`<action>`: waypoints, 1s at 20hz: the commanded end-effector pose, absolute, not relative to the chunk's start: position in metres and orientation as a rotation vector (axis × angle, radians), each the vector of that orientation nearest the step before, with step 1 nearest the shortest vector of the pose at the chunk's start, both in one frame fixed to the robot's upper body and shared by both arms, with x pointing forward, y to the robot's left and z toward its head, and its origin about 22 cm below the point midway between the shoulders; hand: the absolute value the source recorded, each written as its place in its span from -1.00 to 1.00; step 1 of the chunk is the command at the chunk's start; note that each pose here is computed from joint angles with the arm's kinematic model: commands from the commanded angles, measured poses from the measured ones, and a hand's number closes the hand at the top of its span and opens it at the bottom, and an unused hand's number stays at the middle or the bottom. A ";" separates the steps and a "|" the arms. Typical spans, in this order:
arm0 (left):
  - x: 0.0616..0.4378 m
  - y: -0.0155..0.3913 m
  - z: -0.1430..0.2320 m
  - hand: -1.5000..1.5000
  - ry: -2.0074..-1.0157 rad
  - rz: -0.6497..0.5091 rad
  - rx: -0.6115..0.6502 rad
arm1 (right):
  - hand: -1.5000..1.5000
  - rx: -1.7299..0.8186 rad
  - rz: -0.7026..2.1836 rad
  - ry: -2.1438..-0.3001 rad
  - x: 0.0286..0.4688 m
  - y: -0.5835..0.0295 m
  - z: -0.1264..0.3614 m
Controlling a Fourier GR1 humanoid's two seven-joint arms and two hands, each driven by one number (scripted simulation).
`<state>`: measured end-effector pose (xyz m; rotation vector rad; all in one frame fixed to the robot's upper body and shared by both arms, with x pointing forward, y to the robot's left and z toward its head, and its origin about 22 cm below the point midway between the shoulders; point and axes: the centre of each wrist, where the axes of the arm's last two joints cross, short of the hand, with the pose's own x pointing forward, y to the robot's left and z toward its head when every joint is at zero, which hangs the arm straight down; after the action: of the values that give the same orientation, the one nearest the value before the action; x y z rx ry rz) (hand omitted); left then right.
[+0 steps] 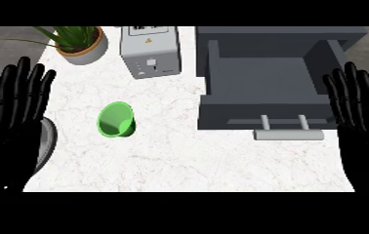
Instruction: Pick up the cup, place it into the drawer and close the drawer
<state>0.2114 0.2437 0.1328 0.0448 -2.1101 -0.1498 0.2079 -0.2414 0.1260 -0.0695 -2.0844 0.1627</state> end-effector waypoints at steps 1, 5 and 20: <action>0.213 0.242 0.132 -1.00 -2.096 -0.128 0.040 | -1.00 -0.038 0.142 -2.093 0.193 -0.233 0.137; 0.230 0.211 0.109 -1.00 -2.110 -0.068 0.124 | -1.00 -0.006 0.129 -2.080 0.224 -0.230 0.118; 0.252 0.172 0.112 -1.00 -1.999 0.154 -0.020 | -1.00 0.140 0.136 -2.001 0.219 -0.229 0.100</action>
<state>0.2560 0.1824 0.1048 -0.0089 -2.0010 0.1472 0.2174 -0.2310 0.1224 0.1301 -2.0021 0.1256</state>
